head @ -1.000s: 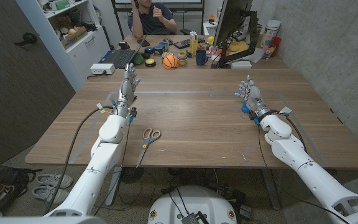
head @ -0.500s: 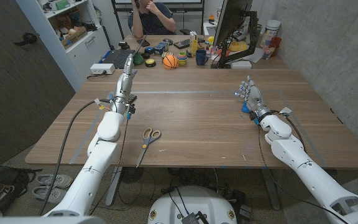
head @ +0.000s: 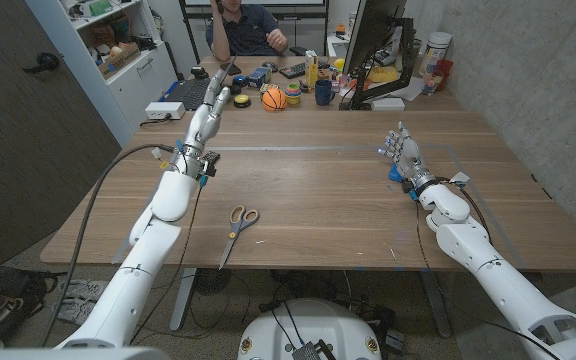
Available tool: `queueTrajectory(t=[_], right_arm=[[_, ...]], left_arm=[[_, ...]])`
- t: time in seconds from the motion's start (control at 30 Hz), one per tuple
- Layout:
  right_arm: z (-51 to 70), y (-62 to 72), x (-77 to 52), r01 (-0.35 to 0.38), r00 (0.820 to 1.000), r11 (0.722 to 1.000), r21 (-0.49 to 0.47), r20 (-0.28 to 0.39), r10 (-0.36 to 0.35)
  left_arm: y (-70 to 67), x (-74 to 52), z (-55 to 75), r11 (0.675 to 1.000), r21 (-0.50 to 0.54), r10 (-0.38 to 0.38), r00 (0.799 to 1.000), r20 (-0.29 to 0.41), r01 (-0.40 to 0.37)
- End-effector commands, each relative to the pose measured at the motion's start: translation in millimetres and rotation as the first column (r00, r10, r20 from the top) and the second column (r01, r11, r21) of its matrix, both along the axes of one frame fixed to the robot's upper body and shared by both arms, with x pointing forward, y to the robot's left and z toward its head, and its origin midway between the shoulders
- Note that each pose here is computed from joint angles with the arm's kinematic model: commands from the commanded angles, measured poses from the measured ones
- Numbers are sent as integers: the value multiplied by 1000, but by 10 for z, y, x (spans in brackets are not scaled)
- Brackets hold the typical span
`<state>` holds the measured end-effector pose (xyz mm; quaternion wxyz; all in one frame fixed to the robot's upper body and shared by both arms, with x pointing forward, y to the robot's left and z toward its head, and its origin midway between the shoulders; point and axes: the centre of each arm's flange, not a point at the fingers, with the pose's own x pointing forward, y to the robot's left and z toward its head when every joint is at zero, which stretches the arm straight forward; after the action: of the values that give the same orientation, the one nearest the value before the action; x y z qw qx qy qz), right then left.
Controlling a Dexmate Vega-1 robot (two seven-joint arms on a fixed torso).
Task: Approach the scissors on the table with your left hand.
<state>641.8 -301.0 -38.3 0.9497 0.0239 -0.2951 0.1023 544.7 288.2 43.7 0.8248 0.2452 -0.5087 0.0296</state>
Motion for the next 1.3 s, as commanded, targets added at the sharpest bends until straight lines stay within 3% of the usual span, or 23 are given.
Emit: queueTrajectory(t=[0.03, 0.47, 0.73, 1.03, 1.2, 1.3], right_arm=[[-21, -16, -10, -4, 1000, 1000, 1, 4, 4], [-49, 73, 10, -24, 1000, 1000, -20, 2, 24], [-30, 162, 46, -38, 999, 999, -31, -3, 38], [-4, 258, 80, -46, 999, 998, -52, -1, 46], [2, 291, 85, -48, 999, 997, -53, -3, 47], [-2, 304, 86, -49, 999, 998, -46, -7, 49]], left_arm=[[-156, -273, 106, 953, 268, 120, 989, 88, -140], [-126, -549, 30, 856, 467, 210, 975, 78, -222], [-90, -694, -61, 770, 576, 278, 957, 83, -274], [-55, -744, -128, 705, 657, 297, 952, 70, -268], [-60, -770, -137, 644, 706, 325, 941, 99, -296], [-61, -769, -151, 626, 721, 332, 938, 98, -297]])
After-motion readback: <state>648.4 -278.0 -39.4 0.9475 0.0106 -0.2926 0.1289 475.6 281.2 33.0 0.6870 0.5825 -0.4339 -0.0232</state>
